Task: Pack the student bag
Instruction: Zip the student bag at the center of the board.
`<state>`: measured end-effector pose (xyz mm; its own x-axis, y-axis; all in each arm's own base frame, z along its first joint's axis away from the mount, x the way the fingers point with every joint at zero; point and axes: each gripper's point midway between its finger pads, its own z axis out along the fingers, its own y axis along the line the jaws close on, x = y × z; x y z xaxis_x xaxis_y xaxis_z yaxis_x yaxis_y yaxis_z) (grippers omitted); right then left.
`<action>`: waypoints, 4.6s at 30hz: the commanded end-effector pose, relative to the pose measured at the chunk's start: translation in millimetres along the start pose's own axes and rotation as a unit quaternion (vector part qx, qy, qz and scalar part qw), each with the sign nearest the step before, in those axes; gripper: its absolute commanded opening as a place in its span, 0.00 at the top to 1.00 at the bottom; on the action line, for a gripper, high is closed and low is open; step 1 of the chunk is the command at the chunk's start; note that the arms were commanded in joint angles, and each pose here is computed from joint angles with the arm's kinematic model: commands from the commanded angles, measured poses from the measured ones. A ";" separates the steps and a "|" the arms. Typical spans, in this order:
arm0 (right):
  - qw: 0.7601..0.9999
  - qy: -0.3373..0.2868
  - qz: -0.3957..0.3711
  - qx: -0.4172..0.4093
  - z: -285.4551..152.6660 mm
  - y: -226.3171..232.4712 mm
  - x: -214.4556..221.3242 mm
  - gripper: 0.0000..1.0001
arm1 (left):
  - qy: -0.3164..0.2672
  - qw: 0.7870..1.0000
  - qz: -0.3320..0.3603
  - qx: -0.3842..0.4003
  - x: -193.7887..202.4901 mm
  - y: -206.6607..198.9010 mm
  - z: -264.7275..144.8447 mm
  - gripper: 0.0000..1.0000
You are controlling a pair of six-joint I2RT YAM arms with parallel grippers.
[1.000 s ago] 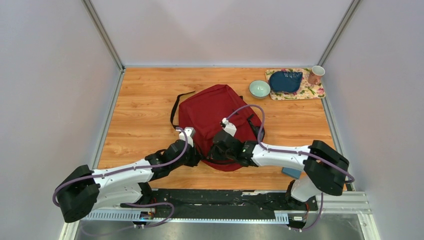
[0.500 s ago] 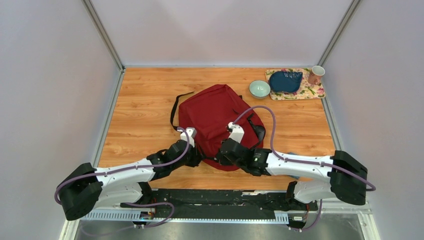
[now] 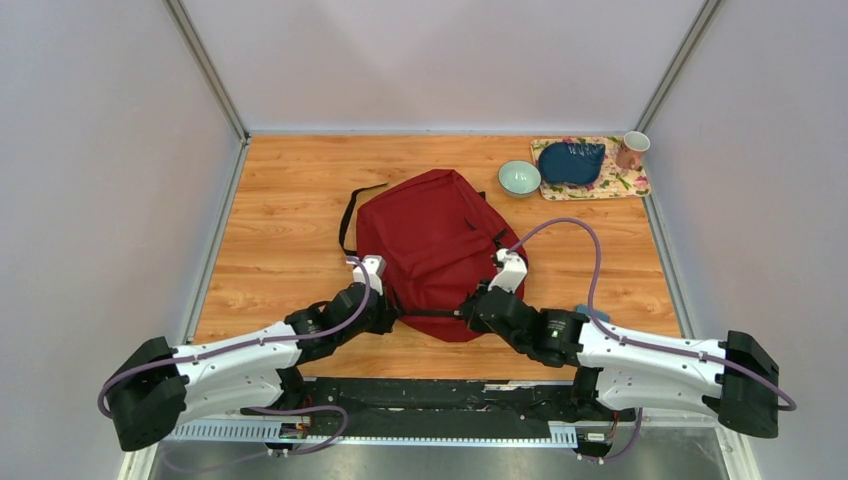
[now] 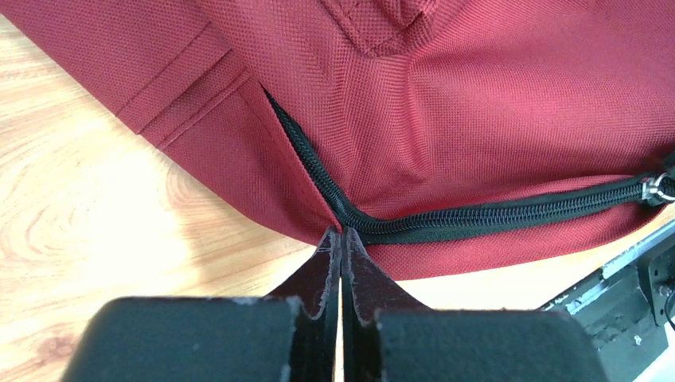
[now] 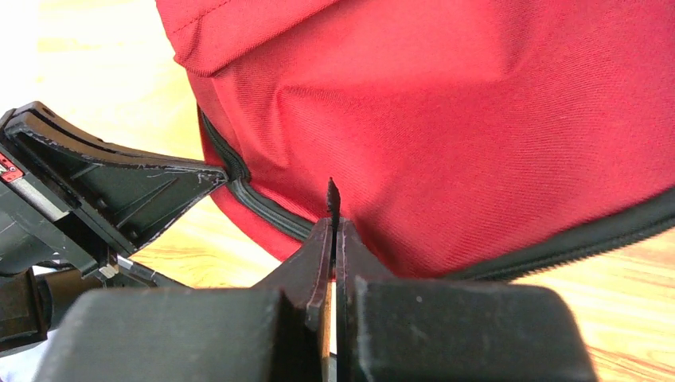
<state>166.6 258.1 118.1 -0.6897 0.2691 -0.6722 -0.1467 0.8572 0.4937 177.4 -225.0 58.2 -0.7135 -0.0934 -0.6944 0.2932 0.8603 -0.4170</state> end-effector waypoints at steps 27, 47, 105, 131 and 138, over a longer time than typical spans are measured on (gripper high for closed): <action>0.988 -0.007 -0.099 -0.120 -9.8 47.9 -12.9 1.00 | 0.004 0.991 -0.130 -0.031 -9.9 33.1 -54.7 0.25; 0.986 0.013 -0.095 -0.139 -11.8 48.0 -0.8 1.00 | 0.014 0.944 -0.292 0.152 -5.3 -31.0 -34.4 0.22; 0.990 -0.013 -0.087 -0.107 -14.3 18.4 -3.9 1.00 | -0.069 0.997 0.018 -0.028 -84.9 38.1 -101.1 0.27; 0.992 -0.024 -0.078 -0.101 -18.5 19.5 -13.2 1.00 | -0.056 0.893 0.402 0.195 -35.8 -115.8 -42.5 0.22; 0.992 -0.024 -0.076 -0.102 -18.9 20.7 -14.1 1.00 | -0.028 0.877 0.433 0.207 -4.4 -118.7 -27.0 0.23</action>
<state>150.0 260.6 124.1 -0.6496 0.0970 -0.7541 -0.4055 0.7948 0.4516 133.4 -298.8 125.6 -0.1619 0.4818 -0.8612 0.9029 0.4245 0.0677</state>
